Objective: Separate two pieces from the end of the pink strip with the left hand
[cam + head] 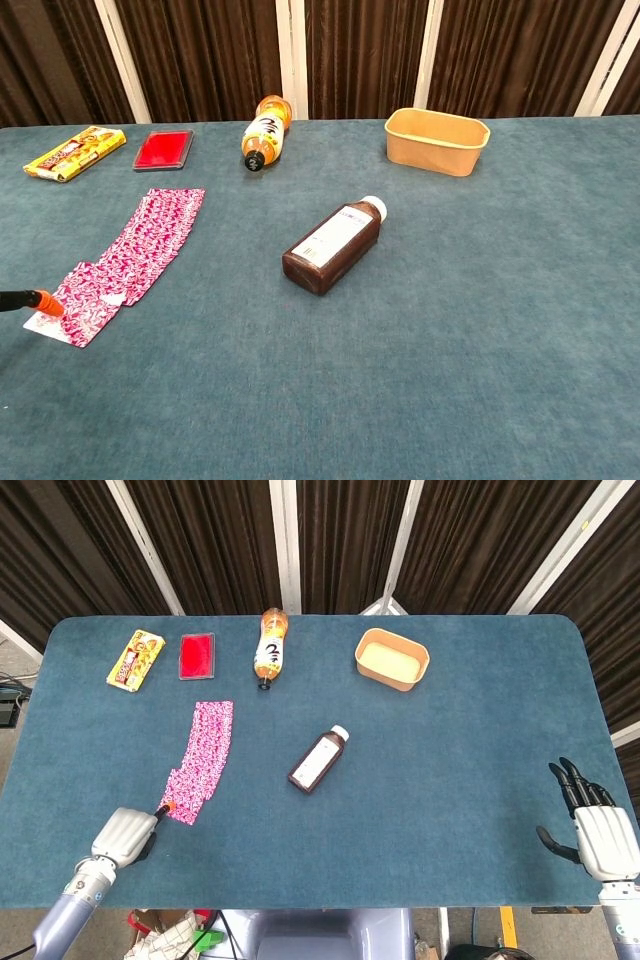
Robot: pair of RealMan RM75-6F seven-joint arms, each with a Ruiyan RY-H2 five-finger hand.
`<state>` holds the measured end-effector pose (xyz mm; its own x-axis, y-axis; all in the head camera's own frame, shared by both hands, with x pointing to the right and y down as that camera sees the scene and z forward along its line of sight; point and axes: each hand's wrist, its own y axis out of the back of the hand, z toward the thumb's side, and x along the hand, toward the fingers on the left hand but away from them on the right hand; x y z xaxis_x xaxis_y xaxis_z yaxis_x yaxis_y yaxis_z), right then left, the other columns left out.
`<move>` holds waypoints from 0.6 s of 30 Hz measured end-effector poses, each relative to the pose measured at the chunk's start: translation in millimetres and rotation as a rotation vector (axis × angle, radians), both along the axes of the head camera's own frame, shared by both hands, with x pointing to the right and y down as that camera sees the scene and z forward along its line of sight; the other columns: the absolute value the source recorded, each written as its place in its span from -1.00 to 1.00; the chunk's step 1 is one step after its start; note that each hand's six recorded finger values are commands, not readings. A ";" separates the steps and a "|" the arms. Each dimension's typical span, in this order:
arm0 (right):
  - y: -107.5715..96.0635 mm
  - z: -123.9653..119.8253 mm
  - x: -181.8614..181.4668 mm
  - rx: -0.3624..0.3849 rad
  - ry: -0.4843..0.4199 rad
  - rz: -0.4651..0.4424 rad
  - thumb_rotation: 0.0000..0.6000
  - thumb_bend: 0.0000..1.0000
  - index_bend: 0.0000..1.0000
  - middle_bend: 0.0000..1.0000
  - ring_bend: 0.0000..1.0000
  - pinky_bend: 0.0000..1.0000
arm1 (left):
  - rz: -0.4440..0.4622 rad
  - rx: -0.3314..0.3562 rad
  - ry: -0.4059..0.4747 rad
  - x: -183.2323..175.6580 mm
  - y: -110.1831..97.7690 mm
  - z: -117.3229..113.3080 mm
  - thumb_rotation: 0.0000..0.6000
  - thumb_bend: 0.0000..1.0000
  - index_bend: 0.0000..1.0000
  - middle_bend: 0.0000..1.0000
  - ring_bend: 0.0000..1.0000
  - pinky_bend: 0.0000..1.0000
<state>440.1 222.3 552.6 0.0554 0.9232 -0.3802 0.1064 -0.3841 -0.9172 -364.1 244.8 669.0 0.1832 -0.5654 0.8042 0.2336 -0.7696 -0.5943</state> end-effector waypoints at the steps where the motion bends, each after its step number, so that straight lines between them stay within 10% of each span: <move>1: -0.3 0.2 -0.2 -0.001 0.000 -0.001 1.00 -0.40 -1.00 -0.90 -0.60 -0.52 | 0.002 -0.002 -0.002 0.2 0.1 0.4 1.00 0.73 -0.69 0.75 0.50 0.35; 18: 1.0 -0.9 0.6 0.003 -0.001 0.003 1.00 -0.40 -1.00 -0.90 -0.60 -0.52 | 0.008 -0.042 -0.020 -3.0 9.8 -3.0 1.00 0.73 -0.69 0.75 0.51 0.35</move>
<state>440.7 223.3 551.7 0.0532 0.9244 -0.3777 0.1084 -0.3814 -0.9180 -367.1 254.6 666.0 0.1712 -0.5295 0.8309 0.2515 -0.7919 -0.5565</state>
